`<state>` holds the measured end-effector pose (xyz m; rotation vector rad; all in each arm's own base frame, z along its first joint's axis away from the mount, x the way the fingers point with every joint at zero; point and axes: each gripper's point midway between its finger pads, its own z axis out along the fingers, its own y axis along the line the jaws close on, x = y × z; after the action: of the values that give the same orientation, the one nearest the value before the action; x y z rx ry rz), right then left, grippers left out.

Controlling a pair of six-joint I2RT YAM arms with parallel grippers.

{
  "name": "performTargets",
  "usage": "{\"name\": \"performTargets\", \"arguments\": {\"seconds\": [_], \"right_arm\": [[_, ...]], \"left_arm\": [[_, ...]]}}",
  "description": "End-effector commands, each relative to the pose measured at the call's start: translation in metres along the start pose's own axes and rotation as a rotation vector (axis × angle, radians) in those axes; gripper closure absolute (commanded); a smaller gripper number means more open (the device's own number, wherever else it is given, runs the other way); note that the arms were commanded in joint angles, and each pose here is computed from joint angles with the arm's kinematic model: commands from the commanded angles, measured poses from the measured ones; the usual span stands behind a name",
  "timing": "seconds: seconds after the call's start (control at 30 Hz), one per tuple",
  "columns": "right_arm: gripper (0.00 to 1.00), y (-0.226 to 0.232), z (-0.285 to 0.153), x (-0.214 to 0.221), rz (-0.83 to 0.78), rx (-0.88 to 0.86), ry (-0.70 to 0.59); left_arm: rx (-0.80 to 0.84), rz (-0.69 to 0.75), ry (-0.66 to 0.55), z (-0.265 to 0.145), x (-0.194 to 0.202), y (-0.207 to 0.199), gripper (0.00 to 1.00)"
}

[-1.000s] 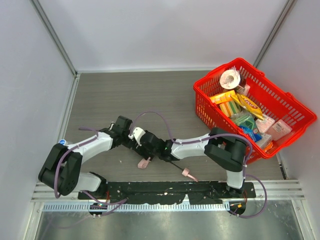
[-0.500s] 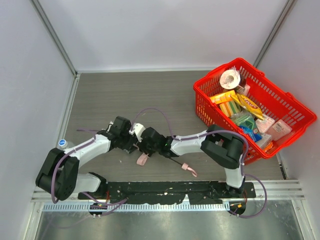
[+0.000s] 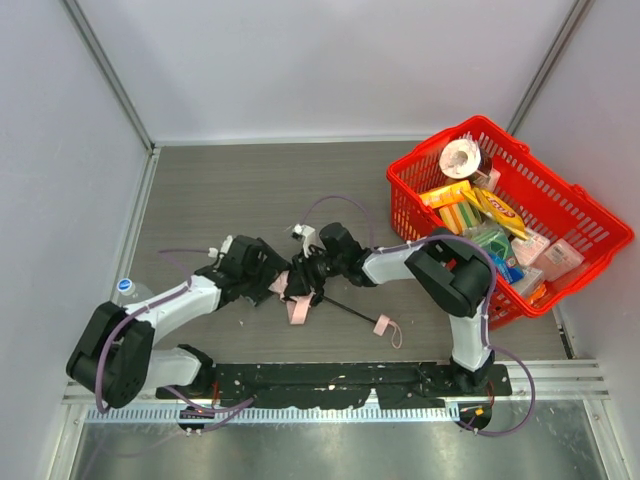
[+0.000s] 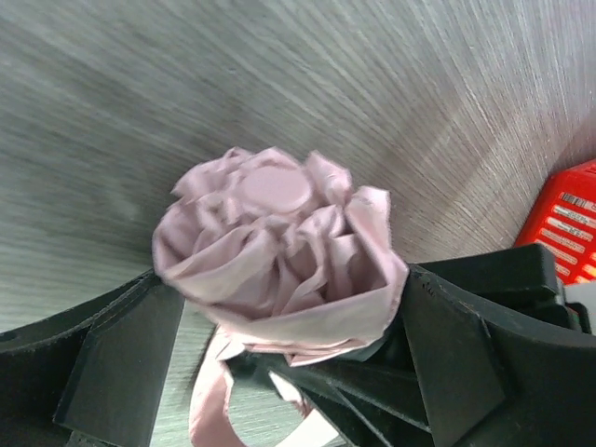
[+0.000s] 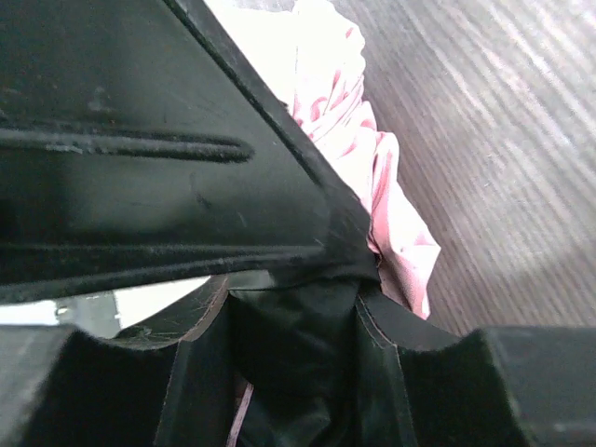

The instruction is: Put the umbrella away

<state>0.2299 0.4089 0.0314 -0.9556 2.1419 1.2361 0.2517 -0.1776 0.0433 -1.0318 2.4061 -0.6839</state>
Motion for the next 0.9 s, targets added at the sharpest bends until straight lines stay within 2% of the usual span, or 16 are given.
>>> {"name": "performTargets", "arguments": {"seconds": [0.0, 0.13, 0.23, 0.43, 0.5, 0.53, 0.6, 0.7, 0.77, 0.8, 0.87], "right_arm": [[0.99, 0.022, -0.003, 0.019, 0.181, -0.188, 0.078], [0.99, 0.027, -0.006, 0.005, 0.234, -0.268, 0.047], [0.99, 0.032, -0.007, -0.007, 0.25, -0.316, 0.021], [0.99, 0.039, -0.009, -0.017, 0.237, -0.36, 0.009], [0.99, 0.041, -0.01, -0.019, 0.231, -0.367, 0.007], [0.99, 0.041, -0.011, -0.02, 0.227, -0.364, 0.005], [0.99, 0.035, -0.01, -0.017, 0.208, -0.315, 0.024], [0.98, 0.016, -0.011, -0.006, 0.174, -0.18, 0.065], [0.86, 0.003, -0.014, -0.004, 0.152, -0.08, 0.063], [0.75, 0.002, -0.016, -0.008, 0.129, -0.051, 0.051], [0.62, -0.006, -0.019, -0.009, 0.092, 0.049, 0.042]], "left_arm": [[-0.073, 0.083, -0.012, 0.017, 0.005, 0.017, 0.02], [-0.105, 0.076, -0.008, 0.025, 0.012, 0.024, 0.06], [-0.12, 0.085, 0.012, 0.031, 0.019, 0.028, 0.12], [-0.12, 0.084, 0.05, 0.041, 0.031, 0.036, 0.48], [-0.122, 0.079, 0.055, 0.042, 0.032, 0.039, 0.62], [-0.123, 0.078, 0.058, 0.043, 0.032, 0.039, 0.72], [-0.13, 0.078, 0.06, 0.044, 0.033, 0.041, 0.84], [-0.146, 0.078, 0.065, 0.045, 0.034, 0.045, 0.97], [-0.166, 0.071, 0.073, 0.044, 0.035, 0.048, 1.0], [-0.168, 0.069, 0.08, 0.044, 0.037, 0.047, 1.0], [-0.186, 0.053, 0.09, 0.044, 0.038, 0.051, 1.0]]}}
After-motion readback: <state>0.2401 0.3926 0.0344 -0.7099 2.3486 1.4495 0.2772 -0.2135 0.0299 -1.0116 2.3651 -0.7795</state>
